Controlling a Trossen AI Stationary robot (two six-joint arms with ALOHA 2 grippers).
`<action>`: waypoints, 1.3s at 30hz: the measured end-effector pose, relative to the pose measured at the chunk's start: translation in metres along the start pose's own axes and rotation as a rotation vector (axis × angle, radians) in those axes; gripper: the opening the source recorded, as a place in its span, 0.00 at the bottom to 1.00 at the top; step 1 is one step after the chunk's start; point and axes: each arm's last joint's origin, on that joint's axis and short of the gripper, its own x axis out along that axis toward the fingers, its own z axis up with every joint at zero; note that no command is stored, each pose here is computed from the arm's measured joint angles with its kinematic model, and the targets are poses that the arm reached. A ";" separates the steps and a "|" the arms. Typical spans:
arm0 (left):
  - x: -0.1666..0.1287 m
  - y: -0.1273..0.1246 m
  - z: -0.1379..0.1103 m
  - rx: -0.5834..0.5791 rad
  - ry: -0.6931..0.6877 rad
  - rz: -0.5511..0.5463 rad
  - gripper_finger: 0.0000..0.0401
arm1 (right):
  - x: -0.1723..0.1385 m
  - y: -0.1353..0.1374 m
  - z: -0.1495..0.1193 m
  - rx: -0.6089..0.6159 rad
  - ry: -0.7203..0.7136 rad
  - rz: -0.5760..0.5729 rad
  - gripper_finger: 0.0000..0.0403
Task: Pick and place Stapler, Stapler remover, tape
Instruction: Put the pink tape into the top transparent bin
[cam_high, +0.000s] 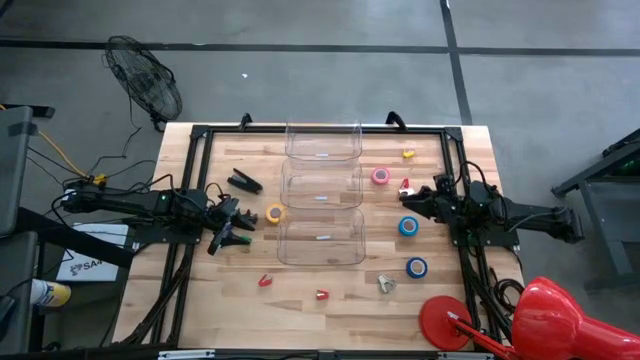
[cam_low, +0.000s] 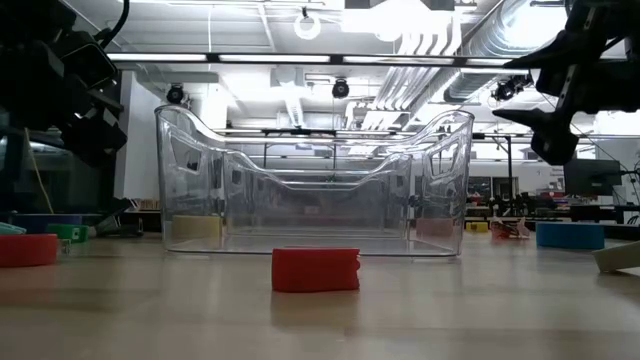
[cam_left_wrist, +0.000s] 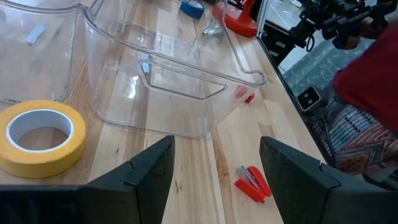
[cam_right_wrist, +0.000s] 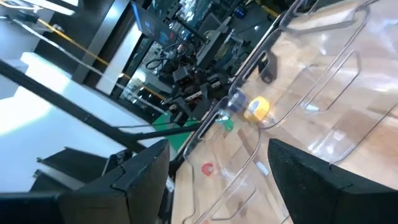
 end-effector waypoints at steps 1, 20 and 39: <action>0.000 0.000 0.000 0.000 0.000 0.000 0.58 | 0.000 0.000 0.000 0.009 0.014 -0.001 0.65; 0.000 0.000 0.000 0.000 0.000 0.000 0.58 | 0.024 0.049 0.071 -0.357 0.328 -0.623 0.65; 0.000 0.000 0.000 0.000 0.000 0.000 0.58 | 0.114 -0.001 0.091 -0.903 0.880 -0.731 0.65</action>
